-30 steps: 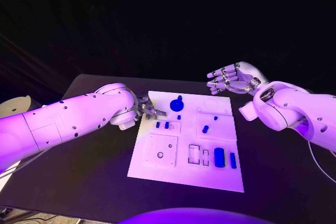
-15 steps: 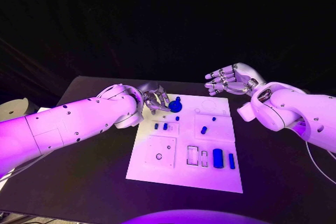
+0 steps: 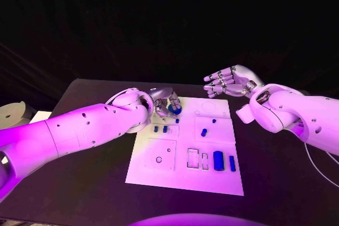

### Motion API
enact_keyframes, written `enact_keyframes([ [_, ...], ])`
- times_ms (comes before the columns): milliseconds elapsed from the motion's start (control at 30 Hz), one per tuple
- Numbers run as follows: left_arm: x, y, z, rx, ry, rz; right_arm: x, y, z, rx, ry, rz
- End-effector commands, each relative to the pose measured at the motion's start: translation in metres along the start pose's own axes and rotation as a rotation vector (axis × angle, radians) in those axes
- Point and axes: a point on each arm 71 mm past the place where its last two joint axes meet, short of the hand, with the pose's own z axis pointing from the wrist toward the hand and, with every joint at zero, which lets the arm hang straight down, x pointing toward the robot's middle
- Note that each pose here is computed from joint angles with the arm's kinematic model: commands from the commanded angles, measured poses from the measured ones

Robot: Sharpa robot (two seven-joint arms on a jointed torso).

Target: Assemble the parts on the task board

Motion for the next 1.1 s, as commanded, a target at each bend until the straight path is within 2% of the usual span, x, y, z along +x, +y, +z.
enact_keyframes([
  [33,0.0071,-0.0059,0.0042,0.04,0.05,0.064,0.002,0.001,0.001,-0.009,0.016,-0.001],
  [133,0.0122,-0.0054,0.0082,0.019,0.088,0.076,0.003,0.001,0.001,-0.009,0.017,-0.003],
  [333,0.0167,-0.0036,0.0114,-0.002,0.128,0.091,0.003,0.001,0.001,-0.007,0.016,-0.006],
  [600,0.0192,-0.0047,0.0136,-0.012,0.147,0.097,0.004,0.001,0.002,-0.008,0.017,-0.006],
  [933,0.0239,-0.0018,0.0167,-0.038,0.173,0.102,0.004,0.002,0.002,-0.01,0.02,-0.006],
  [1100,0.0281,-0.0015,0.0175,-0.05,0.204,0.105,0.005,0.002,0.002,-0.012,0.022,-0.005],
])
